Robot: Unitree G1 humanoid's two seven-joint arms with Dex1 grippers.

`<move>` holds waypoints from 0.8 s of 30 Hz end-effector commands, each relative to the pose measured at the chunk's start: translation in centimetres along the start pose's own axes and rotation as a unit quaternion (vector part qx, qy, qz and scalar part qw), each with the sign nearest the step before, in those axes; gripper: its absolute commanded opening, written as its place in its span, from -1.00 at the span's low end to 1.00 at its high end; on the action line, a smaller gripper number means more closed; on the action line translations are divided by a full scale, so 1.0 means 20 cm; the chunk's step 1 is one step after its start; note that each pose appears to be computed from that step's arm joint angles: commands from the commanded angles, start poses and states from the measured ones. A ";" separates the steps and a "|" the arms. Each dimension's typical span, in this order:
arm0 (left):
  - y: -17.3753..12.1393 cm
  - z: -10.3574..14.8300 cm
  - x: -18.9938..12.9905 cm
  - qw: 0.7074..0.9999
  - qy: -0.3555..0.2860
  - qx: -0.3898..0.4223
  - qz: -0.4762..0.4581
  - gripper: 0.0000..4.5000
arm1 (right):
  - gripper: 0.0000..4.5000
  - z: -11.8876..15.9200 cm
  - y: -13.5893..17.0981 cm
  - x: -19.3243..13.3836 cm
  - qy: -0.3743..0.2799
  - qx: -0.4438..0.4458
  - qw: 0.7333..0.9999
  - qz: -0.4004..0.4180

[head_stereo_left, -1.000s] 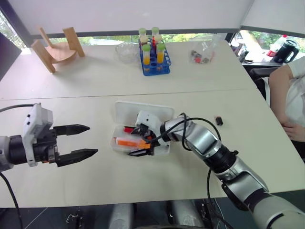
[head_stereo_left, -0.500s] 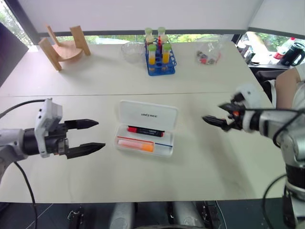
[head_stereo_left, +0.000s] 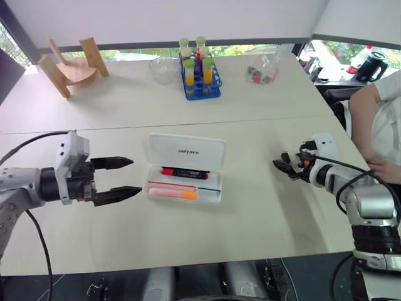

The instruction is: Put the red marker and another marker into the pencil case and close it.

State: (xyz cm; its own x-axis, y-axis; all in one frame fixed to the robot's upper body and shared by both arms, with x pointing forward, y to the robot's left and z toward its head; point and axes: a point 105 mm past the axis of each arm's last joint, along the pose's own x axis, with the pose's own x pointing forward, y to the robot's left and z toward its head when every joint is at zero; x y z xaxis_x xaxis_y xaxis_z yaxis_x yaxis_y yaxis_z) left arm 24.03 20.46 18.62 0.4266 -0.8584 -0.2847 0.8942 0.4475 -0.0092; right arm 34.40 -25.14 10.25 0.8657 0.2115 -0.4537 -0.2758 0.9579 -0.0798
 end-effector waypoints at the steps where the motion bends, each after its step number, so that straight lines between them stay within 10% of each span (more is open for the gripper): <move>1: 0.00 0.04 -0.01 1.000 -0.009 0.020 0.009 1.00 | 0.17 -0.01 0.04 0.02 0.008 -0.002 1.000 0.014; 6: 0.01 0.02 -0.03 1.000 -0.006 0.018 0.016 1.00 | -0.99 0.09 0.07 -0.02 -0.016 -0.016 0.999 0.036; 11: 0.00 0.04 0.00 0.999 -0.018 0.024 0.019 1.00 | -0.99 0.24 0.20 -0.14 -0.020 -0.080 0.988 0.127; 15: -0.01 0.03 0.02 1.000 -0.019 0.020 0.014 1.00 | -0.99 0.36 0.48 -0.31 -0.034 -0.188 0.932 0.308; 24: -0.01 0.03 0.04 1.000 -0.018 0.021 0.010 1.00 | -0.99 0.25 0.81 -0.28 -0.022 -0.268 0.845 0.462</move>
State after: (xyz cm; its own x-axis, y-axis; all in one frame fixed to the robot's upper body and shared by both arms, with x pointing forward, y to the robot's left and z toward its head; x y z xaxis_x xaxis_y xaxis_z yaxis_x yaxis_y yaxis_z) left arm 24.37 20.01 18.59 0.4584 -0.8518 -0.2537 0.8816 0.4720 0.0083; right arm 27.09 -10.49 15.66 0.1998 0.8344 -0.5136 -0.9785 0.1971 -0.0604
